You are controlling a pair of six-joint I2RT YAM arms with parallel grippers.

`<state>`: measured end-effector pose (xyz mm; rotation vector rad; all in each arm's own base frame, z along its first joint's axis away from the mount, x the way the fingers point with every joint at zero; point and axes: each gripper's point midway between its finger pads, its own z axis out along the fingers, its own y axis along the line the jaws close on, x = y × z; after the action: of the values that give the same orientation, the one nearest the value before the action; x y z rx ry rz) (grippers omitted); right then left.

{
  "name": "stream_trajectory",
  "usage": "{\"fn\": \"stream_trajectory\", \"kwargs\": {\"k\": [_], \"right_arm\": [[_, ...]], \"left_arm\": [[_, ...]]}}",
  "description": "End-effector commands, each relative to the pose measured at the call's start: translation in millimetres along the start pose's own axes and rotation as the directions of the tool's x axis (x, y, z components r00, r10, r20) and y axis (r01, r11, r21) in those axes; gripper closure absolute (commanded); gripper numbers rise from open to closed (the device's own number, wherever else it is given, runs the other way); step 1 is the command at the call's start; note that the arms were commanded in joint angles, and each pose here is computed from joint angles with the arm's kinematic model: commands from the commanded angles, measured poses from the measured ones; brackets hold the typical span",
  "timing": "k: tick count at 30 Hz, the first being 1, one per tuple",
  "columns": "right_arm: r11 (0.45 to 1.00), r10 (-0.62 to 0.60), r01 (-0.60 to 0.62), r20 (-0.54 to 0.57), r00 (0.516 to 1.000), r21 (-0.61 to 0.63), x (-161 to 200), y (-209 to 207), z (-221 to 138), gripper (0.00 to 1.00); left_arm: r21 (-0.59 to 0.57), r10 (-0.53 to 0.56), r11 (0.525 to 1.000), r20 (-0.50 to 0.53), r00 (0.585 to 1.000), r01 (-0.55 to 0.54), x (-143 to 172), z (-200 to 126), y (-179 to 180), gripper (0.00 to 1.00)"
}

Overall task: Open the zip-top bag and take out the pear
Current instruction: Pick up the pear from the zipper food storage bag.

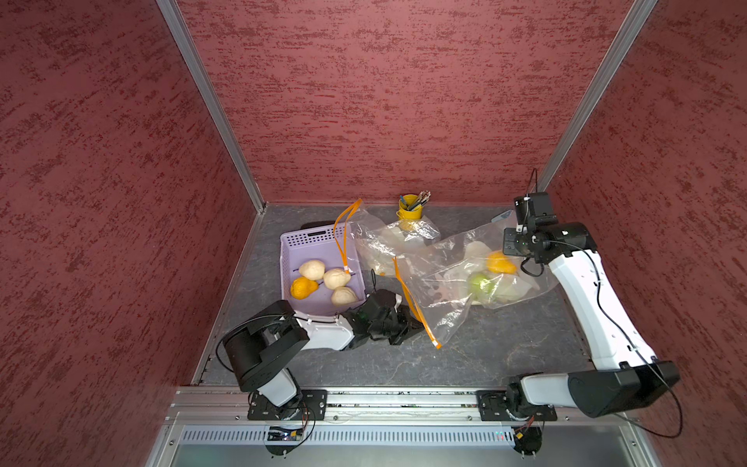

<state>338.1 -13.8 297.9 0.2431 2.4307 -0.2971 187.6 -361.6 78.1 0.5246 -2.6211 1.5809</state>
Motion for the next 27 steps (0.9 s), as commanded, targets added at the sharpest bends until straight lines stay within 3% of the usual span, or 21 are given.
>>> {"fn": "stream_trajectory", "kwargs": {"k": [1, 7, 8, 12, 16, 22, 27], "right_arm": [[0.995, -0.043, 0.042, 0.006, 0.999, 0.096, -6, -19, -5, 1.0], [0.997, -0.045, 0.043, 0.023, 0.999, 0.058, 0, -14, -4, 1.0], [0.999, -0.04, 0.039, 0.022, 0.999, 0.035, 3, -10, -1, 1.0], [0.998, -0.05, 0.05, -0.021, 0.999, 0.023, 22, -4, 17, 1.0], [0.998, -0.053, 0.056, -0.071, 0.996, 0.033, 44, -3, 36, 1.0], [1.0, -0.024, 0.023, -0.103, 0.994, -0.01, 62, 5, 50, 1.0], [1.0, -0.024, 0.023, -0.136, 0.99, -0.011, 75, 6, 57, 0.99]], "left_arm": [[-0.063, 0.012, 0.998, -0.001, 1.0, -0.012, 1, -8, 24, 1.0], [-0.078, 0.065, 0.995, 0.005, 0.998, -0.064, 1, -13, 25, 1.0], [-0.068, 0.068, 0.995, 0.006, 0.998, -0.067, -1, -12, 21, 0.96], [-0.074, 0.076, 0.995, 0.052, 0.996, -0.072, -15, -20, 14, 0.53], [-0.112, 0.106, 0.989, 0.097, 0.99, -0.095, -23, -40, 11, 0.4], [-0.133, 0.166, 0.979, 0.075, 0.983, -0.155, -38, -38, -1, 0.41], [-0.125, 0.121, 0.985, 0.0, 0.993, -0.12, -30, -20, 10, 0.48]]}}
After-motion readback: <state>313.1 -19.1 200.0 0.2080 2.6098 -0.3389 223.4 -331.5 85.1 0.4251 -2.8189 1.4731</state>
